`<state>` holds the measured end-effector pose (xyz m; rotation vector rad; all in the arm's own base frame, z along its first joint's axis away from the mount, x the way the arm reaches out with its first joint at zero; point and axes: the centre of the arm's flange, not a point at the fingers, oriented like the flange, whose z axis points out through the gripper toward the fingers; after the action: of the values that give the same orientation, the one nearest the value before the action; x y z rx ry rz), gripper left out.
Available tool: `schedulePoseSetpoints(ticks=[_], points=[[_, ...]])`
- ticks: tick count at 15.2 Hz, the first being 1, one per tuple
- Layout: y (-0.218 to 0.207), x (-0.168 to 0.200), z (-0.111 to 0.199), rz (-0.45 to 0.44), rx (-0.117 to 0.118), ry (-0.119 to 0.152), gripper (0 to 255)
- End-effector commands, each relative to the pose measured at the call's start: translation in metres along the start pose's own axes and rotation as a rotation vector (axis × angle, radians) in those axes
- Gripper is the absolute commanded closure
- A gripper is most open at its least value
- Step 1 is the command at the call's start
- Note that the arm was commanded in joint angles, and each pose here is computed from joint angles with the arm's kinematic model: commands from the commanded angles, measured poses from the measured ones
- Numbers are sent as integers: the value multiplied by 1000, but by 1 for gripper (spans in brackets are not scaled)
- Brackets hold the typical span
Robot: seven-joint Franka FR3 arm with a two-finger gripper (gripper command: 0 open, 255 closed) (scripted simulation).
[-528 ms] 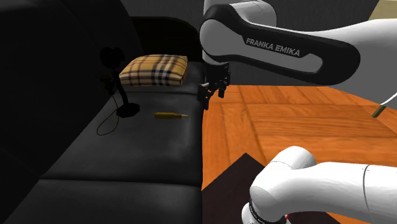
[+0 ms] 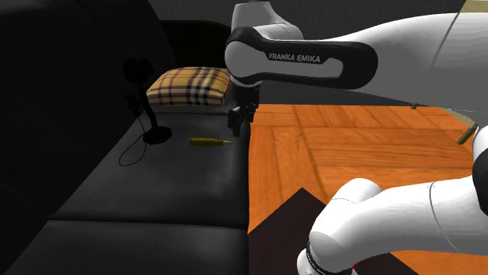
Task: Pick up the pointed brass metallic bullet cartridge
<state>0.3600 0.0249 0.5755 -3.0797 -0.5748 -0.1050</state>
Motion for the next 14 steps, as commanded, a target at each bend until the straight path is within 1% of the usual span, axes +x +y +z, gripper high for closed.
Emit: schedulePoseSetpoints(ticks=[1, 9, 14], points=[[0, 21, 11, -79, 16, 12, 0], [-11, 107, 60, -376, 81, 51, 0], [-11, 105, 87, -376, 81, 51, 0]])
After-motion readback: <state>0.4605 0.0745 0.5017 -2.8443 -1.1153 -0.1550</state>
